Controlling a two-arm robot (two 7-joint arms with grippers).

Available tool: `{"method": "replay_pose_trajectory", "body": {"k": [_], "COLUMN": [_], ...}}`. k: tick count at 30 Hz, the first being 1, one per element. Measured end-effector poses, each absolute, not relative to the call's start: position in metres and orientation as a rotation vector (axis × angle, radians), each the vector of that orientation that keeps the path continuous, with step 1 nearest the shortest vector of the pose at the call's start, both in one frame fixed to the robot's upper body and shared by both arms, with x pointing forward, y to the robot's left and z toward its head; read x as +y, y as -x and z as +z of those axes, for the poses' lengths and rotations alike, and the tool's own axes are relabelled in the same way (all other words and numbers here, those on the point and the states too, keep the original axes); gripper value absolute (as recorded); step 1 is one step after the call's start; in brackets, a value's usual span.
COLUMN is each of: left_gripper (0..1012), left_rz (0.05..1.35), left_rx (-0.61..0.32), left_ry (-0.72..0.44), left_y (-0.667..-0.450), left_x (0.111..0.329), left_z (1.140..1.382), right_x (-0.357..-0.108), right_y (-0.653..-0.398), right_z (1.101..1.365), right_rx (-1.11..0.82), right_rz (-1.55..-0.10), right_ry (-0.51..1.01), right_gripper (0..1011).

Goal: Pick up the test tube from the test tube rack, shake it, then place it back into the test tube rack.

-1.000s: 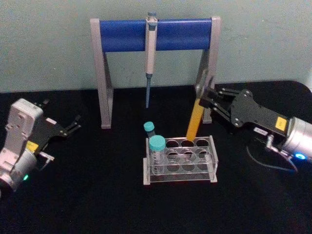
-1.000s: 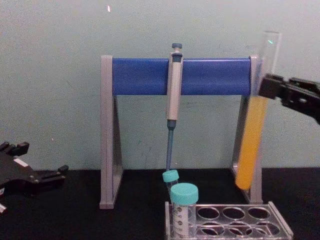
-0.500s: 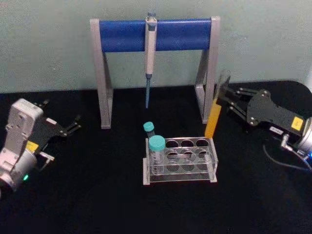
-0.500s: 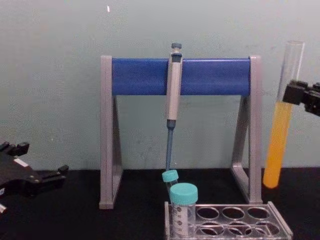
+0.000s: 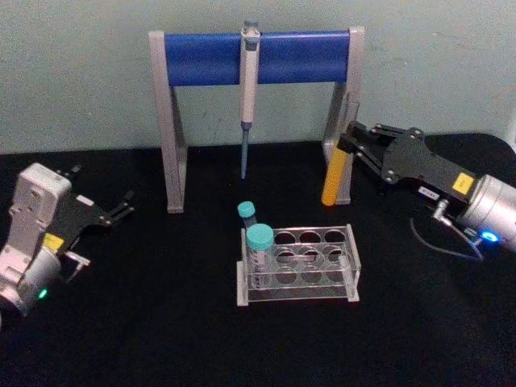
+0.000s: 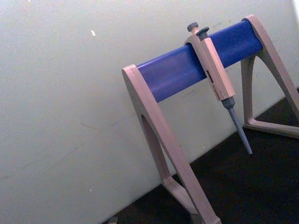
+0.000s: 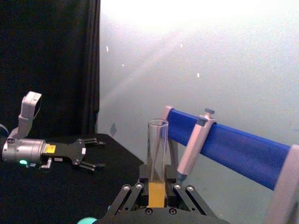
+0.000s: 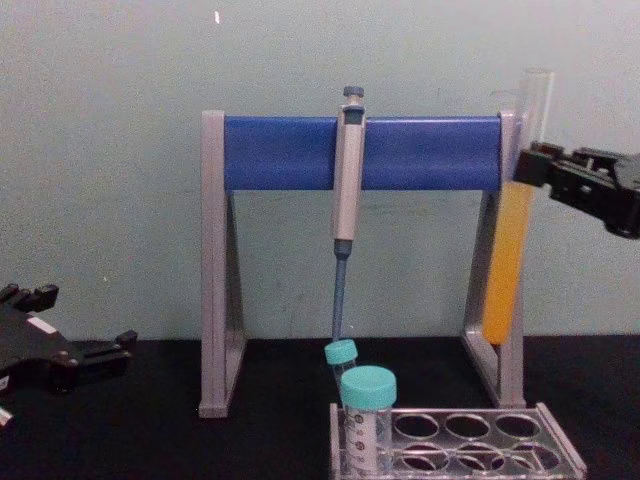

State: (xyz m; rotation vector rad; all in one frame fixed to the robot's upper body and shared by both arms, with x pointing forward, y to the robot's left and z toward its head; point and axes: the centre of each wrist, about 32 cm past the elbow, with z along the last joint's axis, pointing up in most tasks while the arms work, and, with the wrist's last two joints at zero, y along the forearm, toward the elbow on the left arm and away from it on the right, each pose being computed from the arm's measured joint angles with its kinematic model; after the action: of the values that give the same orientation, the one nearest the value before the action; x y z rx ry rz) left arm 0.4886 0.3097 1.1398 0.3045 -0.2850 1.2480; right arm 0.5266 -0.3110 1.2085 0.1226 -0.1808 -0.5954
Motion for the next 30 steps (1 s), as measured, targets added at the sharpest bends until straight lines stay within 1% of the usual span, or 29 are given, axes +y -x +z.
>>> {"method": "replay_pose_trajectory", "body": {"k": [10, 15, 19, 22, 30], "left_gripper": [1001, 1001, 1001, 1001, 1001], "left_rz": [1.248, 1.248, 1.248, 1.248, 1.248], "left_rx": [-0.285, -0.285, -0.285, -0.285, -0.285], "left_ry": [-0.305, -0.305, -0.304, -0.304, -0.305], "left_y": [-0.489, -0.489, -0.489, -0.489, -0.489], "left_x": [0.310, 0.310, 0.310, 0.310, 0.310], "left_z": [1.140, 1.140, 1.140, 1.140, 1.140], "right_x": [-0.294, -0.293, -0.297, -0.305, -0.326], "right_y": [-0.528, -0.525, -0.520, -0.514, -0.503], "right_z": [1.210, 1.210, 1.210, 1.209, 1.210], "right_rx": [-0.149, -0.123, -0.102, -0.084, -0.083], "right_rz": [-0.519, -0.475, -0.446, -0.433, -0.458], "right_ry": [-0.159, -0.168, -0.171, -0.167, -0.130], "right_gripper": [204, 204, 204, 204, 204]}}
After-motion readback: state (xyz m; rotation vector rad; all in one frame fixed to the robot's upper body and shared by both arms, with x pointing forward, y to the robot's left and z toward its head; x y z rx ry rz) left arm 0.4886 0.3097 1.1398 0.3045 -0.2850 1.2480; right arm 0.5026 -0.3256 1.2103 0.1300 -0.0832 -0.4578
